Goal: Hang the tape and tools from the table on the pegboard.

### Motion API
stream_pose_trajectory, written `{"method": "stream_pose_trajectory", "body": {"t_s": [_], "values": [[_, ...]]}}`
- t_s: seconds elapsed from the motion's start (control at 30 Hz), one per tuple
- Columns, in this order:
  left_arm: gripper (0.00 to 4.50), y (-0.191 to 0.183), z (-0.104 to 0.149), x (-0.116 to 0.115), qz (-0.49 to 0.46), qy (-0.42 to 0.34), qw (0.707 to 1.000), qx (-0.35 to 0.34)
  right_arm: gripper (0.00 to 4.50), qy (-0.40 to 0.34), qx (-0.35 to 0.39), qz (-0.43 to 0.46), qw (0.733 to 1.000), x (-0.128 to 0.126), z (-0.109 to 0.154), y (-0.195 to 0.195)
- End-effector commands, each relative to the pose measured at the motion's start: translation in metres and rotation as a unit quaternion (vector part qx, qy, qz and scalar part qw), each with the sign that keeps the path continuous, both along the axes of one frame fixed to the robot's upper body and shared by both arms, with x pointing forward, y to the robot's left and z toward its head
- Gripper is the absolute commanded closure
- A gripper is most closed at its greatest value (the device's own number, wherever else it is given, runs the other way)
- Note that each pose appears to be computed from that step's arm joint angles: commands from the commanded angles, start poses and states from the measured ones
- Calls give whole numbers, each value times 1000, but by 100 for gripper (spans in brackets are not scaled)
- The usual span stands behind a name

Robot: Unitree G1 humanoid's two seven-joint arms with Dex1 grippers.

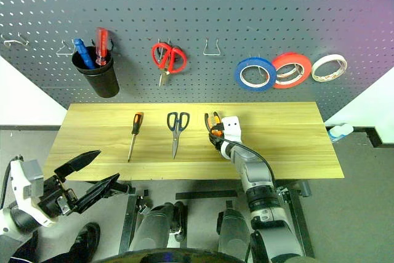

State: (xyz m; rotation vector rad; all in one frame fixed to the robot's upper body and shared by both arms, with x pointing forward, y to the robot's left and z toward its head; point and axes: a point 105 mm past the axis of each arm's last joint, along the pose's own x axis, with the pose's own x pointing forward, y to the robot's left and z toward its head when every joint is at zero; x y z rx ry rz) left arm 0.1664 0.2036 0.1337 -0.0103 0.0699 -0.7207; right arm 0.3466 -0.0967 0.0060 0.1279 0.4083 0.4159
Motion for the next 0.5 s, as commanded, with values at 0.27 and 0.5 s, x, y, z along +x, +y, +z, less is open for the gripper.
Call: {"method": "stream_pose_trajectory", "body": {"t_s": [0.27, 0.5], "values": [[0, -3, -3, 14, -14, -23, 1000, -8, 240, -158, 97, 40, 982, -13, 71, 0], [0, -6, -4, 28, -21, -39, 999, -21, 240, -208, 118, 48, 970, -9, 94, -5]]}}
